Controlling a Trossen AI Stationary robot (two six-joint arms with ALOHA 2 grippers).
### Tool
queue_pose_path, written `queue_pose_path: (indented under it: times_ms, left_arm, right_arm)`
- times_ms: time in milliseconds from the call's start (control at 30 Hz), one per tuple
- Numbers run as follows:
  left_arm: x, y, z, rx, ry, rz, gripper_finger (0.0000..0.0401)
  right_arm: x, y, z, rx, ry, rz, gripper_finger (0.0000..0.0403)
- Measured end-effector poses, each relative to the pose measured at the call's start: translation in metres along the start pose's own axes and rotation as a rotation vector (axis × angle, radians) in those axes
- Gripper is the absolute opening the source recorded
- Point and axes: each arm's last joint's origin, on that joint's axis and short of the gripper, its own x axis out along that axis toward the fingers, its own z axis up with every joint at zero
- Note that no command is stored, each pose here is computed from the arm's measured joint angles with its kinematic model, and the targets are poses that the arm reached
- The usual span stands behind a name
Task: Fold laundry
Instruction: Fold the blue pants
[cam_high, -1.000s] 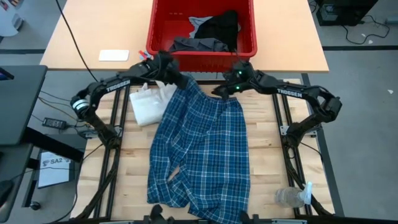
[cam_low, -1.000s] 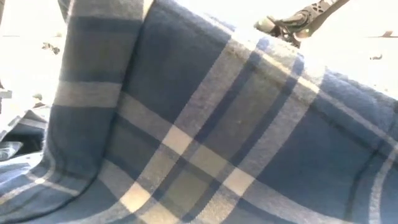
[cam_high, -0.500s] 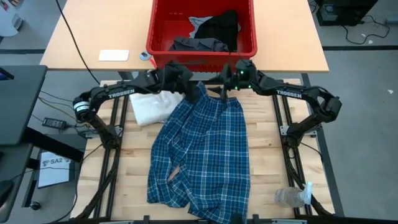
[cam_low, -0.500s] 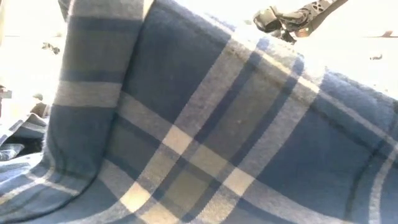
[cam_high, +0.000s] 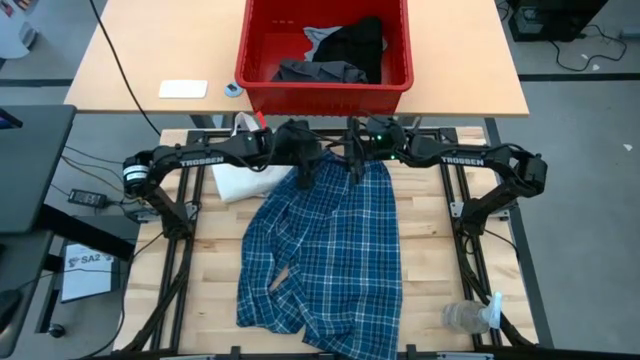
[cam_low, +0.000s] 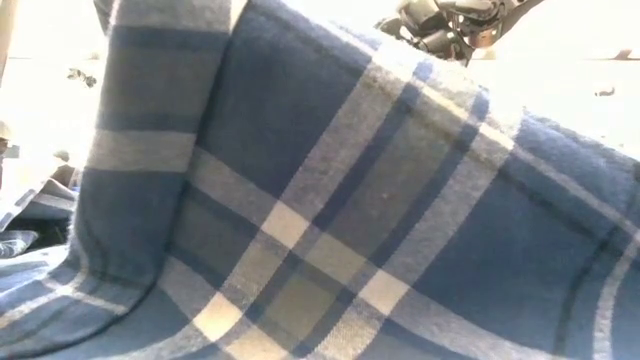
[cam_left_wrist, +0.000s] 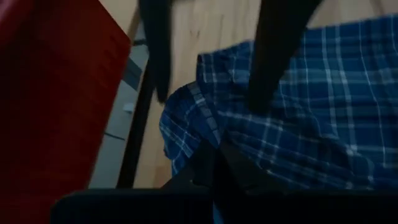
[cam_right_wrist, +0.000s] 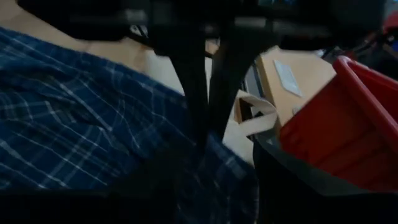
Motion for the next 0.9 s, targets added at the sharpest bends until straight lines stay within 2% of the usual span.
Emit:
queue_pose_path:
  times_ms: [300,433,500,567,633,733,900]
  left_arm:
    - [-0.002,-0.012,0.007,0.079,-0.037,-0.014,0.0010]
    - [-0.002,-0.013,0.008,0.067,-0.035,-0.001,0.0011]
    - [-0.002,-0.013,0.008,-0.028,-0.029,0.009,0.0015]
    - [-0.003,-0.013,0.007,-0.200,-0.016,0.015,0.0028]
    - [-0.009,-0.013,0.002,-0.323,0.033,-0.028,0.0052]
    - [-0.023,-0.018,-0.007,-0.425,0.150,-0.055,0.0103]
    - [-0.049,-0.031,-0.030,-0.580,0.420,-0.064,0.0187]
  right_arm:
    - [-0.001,0.003,-0.005,0.096,0.045,0.038,0.0104]
    - [0.000,0.006,-0.005,0.134,0.058,0.054,0.0048]
    - [0.000,0.007,-0.004,0.145,0.071,0.034,0.0019]
    - [0.000,0.006,-0.005,0.152,0.095,0.000,0.0013]
    - [0.000,0.006,-0.008,0.151,0.135,-0.024,0.0014]
    - [-0.003,0.003,-0.012,0.154,0.170,-0.044,0.0010]
    - [-0.009,-0.001,-0.010,0.162,0.165,-0.065,0.0010]
